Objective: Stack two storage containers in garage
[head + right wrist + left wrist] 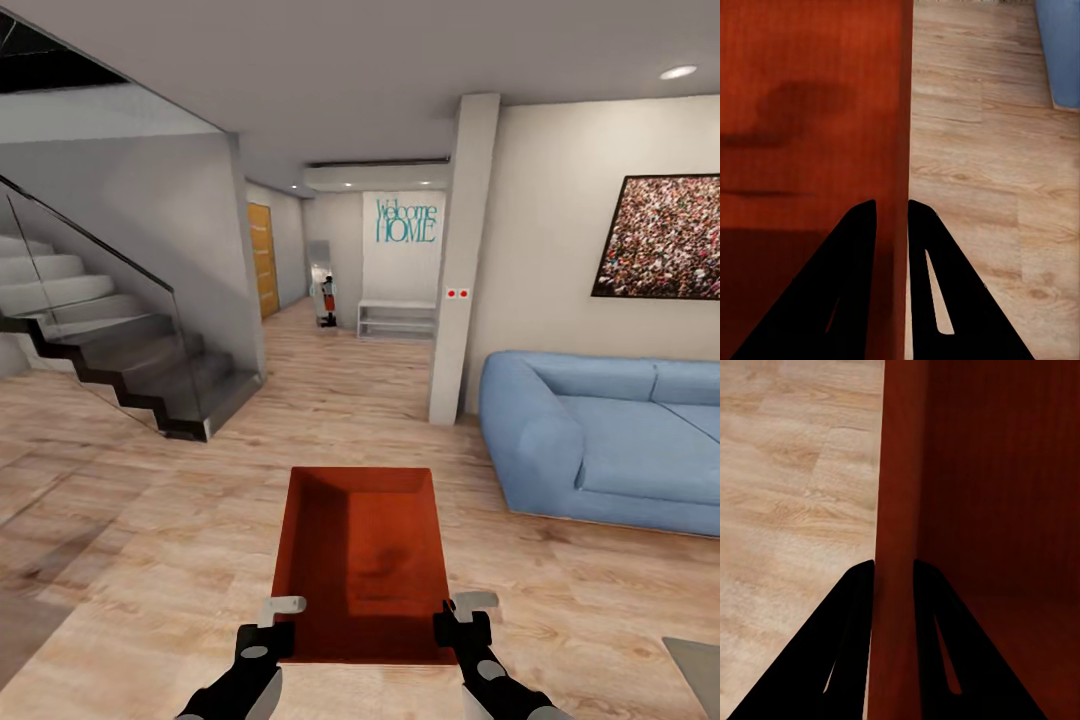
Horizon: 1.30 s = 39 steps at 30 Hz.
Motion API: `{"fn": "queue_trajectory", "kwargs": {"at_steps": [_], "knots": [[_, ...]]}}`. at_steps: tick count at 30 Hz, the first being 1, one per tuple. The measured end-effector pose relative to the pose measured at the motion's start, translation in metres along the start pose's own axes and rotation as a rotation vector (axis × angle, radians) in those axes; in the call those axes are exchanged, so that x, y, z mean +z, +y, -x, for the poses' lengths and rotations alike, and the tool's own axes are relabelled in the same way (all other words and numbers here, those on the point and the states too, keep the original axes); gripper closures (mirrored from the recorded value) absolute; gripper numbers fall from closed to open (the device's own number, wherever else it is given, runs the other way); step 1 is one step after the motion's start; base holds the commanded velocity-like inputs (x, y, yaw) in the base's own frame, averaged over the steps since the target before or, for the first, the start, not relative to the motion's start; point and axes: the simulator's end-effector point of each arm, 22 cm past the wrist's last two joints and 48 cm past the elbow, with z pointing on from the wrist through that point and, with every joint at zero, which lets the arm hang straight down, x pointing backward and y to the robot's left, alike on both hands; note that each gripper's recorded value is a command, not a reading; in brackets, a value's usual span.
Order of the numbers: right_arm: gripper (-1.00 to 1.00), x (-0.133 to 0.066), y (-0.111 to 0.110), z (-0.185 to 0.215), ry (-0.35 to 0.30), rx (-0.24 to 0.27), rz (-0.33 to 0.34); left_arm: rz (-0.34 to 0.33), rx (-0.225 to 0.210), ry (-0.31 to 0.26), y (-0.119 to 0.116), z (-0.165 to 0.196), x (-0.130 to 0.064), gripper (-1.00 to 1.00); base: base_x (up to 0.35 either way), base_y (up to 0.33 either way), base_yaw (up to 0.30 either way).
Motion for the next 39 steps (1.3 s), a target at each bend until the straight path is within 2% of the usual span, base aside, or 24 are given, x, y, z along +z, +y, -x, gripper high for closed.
{"fn": "queue_trajectory", "kwargs": {"at_steps": [39], "knots": [[1.00,-0.0001,0.0001,-0.0002,0.000,0.000,0.000,0.000,0.000,0.000,0.0001,-0.0001,0.0000,1.00,0.321,0.000,0.000]]}}
